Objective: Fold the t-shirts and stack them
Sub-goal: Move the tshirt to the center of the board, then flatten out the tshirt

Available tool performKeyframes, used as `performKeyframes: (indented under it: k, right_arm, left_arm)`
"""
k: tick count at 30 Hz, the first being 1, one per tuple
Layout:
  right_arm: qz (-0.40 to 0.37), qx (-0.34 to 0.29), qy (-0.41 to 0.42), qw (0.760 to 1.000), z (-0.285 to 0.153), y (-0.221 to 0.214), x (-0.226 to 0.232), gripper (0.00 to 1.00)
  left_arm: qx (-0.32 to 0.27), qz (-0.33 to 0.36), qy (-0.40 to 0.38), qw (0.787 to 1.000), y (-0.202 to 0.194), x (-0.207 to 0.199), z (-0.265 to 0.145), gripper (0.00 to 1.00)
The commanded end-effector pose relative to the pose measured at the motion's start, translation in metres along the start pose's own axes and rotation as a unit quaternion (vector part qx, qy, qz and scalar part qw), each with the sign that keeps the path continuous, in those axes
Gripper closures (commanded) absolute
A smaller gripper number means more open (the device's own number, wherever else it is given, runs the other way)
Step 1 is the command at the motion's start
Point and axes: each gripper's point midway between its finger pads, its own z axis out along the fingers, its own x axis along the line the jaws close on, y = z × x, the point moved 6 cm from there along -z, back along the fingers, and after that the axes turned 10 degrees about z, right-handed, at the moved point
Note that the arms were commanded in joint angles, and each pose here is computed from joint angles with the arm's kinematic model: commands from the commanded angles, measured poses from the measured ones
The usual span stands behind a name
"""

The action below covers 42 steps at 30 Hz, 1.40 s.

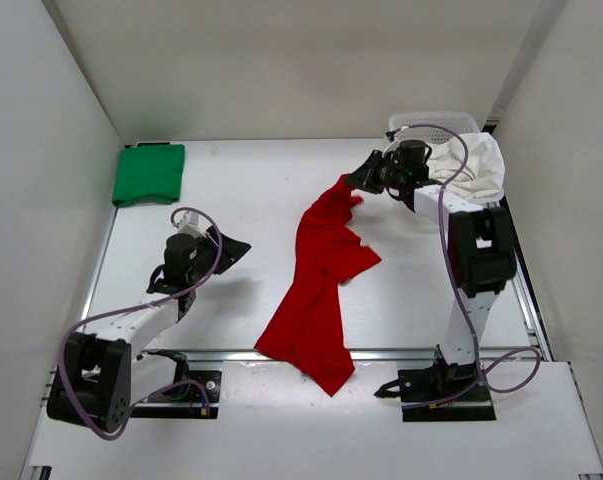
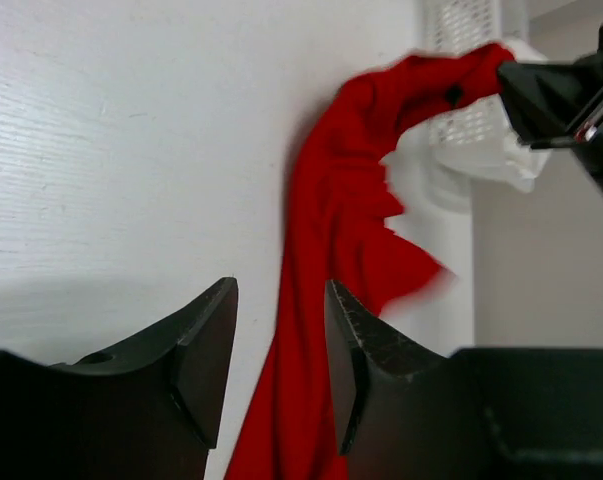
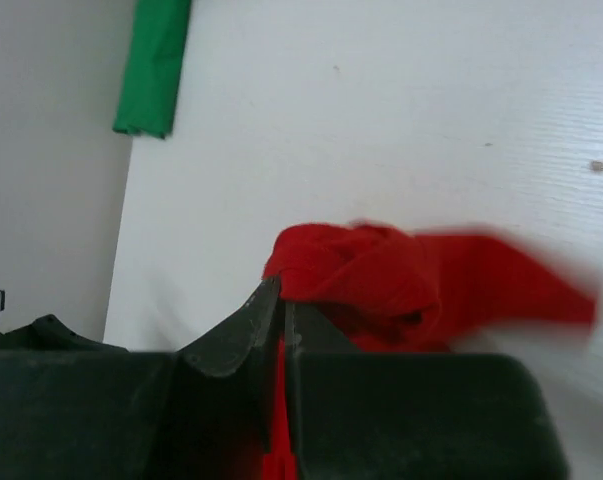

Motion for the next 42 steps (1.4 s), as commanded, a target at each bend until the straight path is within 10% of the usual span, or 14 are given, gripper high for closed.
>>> performKeyframes:
  k: [1, 8, 17, 25, 33, 38, 42]
  right_arm:
    - [-0.068, -0.061, 0.109, 0.99, -0.012, 0.077, 0.066, 0.99]
    - [-0.091, -0.132, -0.02, 0.987, -0.047, 0.1, 0.057, 0.51]
    - [0.008, -0.116, -0.188, 0.975, -0.087, -0.04, -0.026, 0.87]
    - [0.04, -0.07, -0.249, 0.965, -0.122, -0.122, -0.071, 0.62]
    - [0.058, -0.057, -0.251, 0.965, -0.126, -0.128, -0.1, 0.51]
    - [0.07, -0.063, -0.262, 0.96, -0.11, -0.118, -0.115, 0.55]
    - [0.078, -0.056, -0.246, 0.964, -0.098, -0.112, -0.119, 0.78]
  left_arm:
    - [0.015, 0.044, -0.002, 0.999, 0.004, -0.014, 0.009, 0.5]
    - [0.108, 0.167, 0.08, 0.977, -0.056, -0.006, 0.004, 0.45]
    - [0.26, 0.232, 0.096, 0.932, -0.13, 0.016, -0.034, 0.43]
    - [0.371, 0.263, 0.036, 0.89, -0.171, 0.003, -0.043, 0.56]
    - [0.334, 0.236, 0.017, 0.912, -0.161, -0.019, -0.013, 1.0]
    - [0.308, 0.238, 0.018, 0.921, -0.144, -0.033, 0.017, 1.0]
    - [0.265, 0.202, 0.06, 0.941, -0.105, -0.02, 0.057, 1.0]
